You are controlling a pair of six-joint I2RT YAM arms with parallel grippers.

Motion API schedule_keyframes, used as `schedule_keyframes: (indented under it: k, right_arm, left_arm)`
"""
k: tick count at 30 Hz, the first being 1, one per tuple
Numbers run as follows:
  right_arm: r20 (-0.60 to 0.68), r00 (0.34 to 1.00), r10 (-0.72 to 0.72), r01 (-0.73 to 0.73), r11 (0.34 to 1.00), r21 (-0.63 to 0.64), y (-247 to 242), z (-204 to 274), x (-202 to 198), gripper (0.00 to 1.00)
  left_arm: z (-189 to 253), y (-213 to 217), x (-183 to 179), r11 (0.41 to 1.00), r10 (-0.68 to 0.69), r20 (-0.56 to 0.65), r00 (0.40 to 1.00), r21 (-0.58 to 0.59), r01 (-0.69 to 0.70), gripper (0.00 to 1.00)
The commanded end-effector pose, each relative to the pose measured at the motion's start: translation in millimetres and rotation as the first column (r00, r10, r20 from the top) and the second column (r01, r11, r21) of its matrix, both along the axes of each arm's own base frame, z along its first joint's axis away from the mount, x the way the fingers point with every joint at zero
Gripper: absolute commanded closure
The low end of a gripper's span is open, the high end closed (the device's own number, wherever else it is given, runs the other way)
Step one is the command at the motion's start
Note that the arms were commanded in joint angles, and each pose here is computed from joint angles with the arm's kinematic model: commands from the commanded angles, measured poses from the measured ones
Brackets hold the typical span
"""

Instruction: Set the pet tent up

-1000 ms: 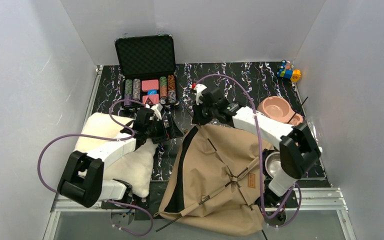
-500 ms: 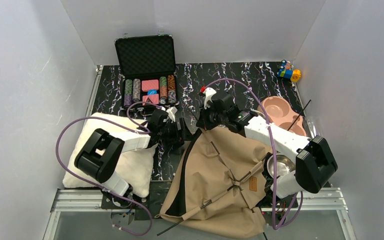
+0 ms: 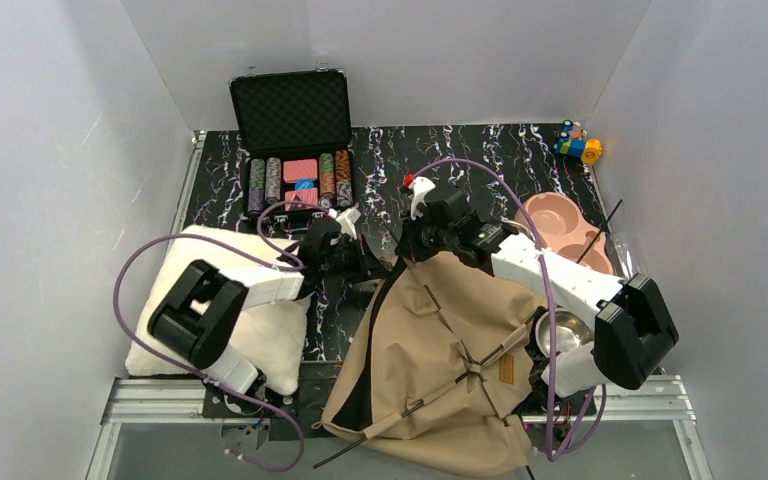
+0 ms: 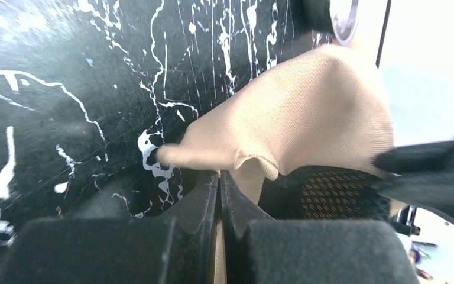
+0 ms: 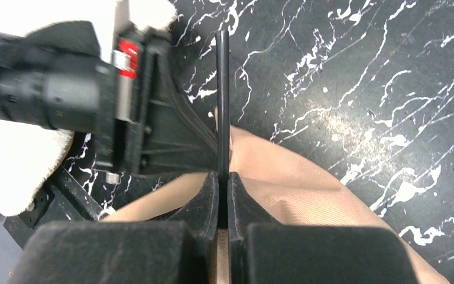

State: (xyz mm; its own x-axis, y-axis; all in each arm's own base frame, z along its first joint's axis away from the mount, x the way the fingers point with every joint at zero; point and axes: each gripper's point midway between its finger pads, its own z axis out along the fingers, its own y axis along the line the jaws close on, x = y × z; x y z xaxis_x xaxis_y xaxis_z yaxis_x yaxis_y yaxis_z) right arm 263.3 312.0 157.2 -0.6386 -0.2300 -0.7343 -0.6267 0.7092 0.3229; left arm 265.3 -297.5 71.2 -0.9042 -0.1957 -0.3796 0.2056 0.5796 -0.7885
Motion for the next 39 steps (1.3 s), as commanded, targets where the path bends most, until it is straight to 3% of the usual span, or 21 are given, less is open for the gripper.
schedule_keyframes:
  k: [1, 7, 18, 30, 39]
  right_arm:
    - [-0.003, 1.0, 0.006, -0.006, 1.0, -0.008, -8.3, 18.6, -11.8, 0.99]
    - [-0.041, 0.999, 0.026, -0.027, 0.999, -0.035, -15.4, 8.8, -24.0, 0.99]
    - [-0.035, 0.999, 0.041, -0.041, 0.999, -0.007, -23.8, 8.4, -39.1, 0.99]
    - [-0.077, 0.984, 0.163, -0.163, 0.987, 0.006, -9.0, 6.0, -63.0, 0.99]
    - [-0.121, 0.978, 0.17, -0.172, 0.985, -0.008, -0.1, 2.4, -61.1, 0.99]
  left_arm:
    - [59.2, 24.2, 29.9, 0.988, 0.099, 0.255, 0.962, 0.091, -0.126, 1.0]
    - [86.9, 54.7, 32.8, 0.957, 0.105, 0.339, 0.935, 0.221, -0.188, 1.0]
    - [86.8, 78.6, 30.0, 0.903, 0.043, 0.253, 0.967, 0.404, -0.145, 1.0]
    - [95.5, 68.6, 27.1, 0.928, -0.109, 0.331, 0.937, 0.372, -0.023, 1.0]
    - [95.6, 66.8, 23.6, 0.933, -0.128, 0.346, 0.929, 0.36, -0.005, 1.0]
